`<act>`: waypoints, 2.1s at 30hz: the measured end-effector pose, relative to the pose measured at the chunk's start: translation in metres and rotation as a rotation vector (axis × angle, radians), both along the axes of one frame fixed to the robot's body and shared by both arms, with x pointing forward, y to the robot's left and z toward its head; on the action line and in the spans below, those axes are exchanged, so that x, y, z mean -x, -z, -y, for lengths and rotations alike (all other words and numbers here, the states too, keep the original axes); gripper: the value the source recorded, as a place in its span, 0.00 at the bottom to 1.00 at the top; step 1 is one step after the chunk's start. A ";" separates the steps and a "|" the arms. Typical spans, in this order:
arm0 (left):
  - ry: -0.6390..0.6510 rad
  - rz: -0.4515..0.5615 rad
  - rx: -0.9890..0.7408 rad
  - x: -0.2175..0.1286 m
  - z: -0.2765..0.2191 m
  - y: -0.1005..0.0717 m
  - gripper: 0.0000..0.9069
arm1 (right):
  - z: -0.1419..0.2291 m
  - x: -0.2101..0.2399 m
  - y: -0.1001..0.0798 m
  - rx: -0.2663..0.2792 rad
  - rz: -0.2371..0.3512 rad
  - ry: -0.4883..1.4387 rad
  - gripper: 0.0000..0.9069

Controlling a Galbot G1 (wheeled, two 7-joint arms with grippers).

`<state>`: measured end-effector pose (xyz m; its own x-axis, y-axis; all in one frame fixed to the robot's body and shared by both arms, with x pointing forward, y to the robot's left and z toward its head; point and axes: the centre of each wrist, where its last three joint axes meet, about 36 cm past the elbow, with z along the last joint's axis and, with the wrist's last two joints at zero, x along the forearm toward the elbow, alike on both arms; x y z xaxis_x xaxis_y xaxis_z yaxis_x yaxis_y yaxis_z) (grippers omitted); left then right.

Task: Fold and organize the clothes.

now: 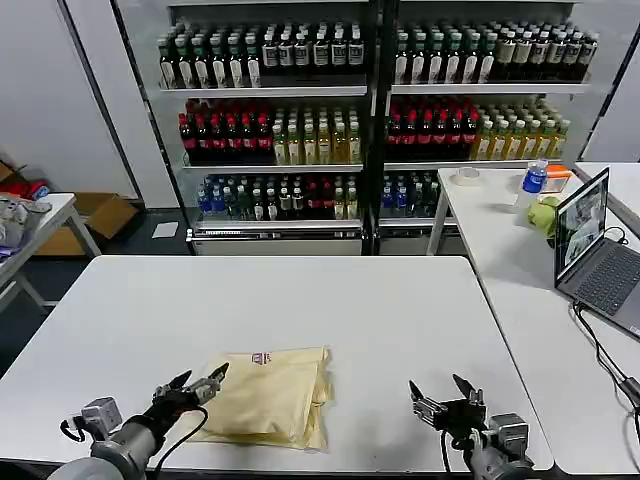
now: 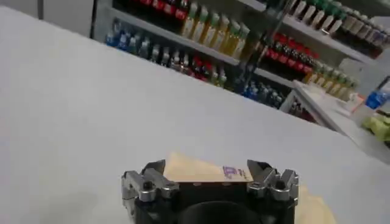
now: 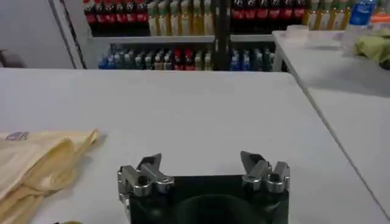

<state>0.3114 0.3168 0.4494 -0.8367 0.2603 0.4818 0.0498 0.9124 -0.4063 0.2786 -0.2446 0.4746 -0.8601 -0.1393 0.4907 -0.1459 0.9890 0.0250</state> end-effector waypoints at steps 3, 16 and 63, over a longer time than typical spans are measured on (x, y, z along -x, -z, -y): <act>0.008 -0.012 0.027 -0.003 -0.007 0.007 1.00 | 0.001 0.001 -0.001 0.002 0.002 0.001 1.00; 0.018 -0.062 0.101 -0.007 -0.028 0.032 1.00 | 0.002 0.003 -0.005 0.003 0.009 0.006 1.00; -0.052 -0.065 0.315 -0.018 -0.032 0.050 0.01 | 0.004 0.009 -0.017 0.008 0.029 0.010 1.00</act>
<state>0.3292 0.3484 0.3997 -0.8230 0.3627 0.4371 -0.0288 0.7419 -0.6699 0.2691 -0.2490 0.4914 -0.8754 -0.1262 0.4667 -0.1361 0.9906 0.0126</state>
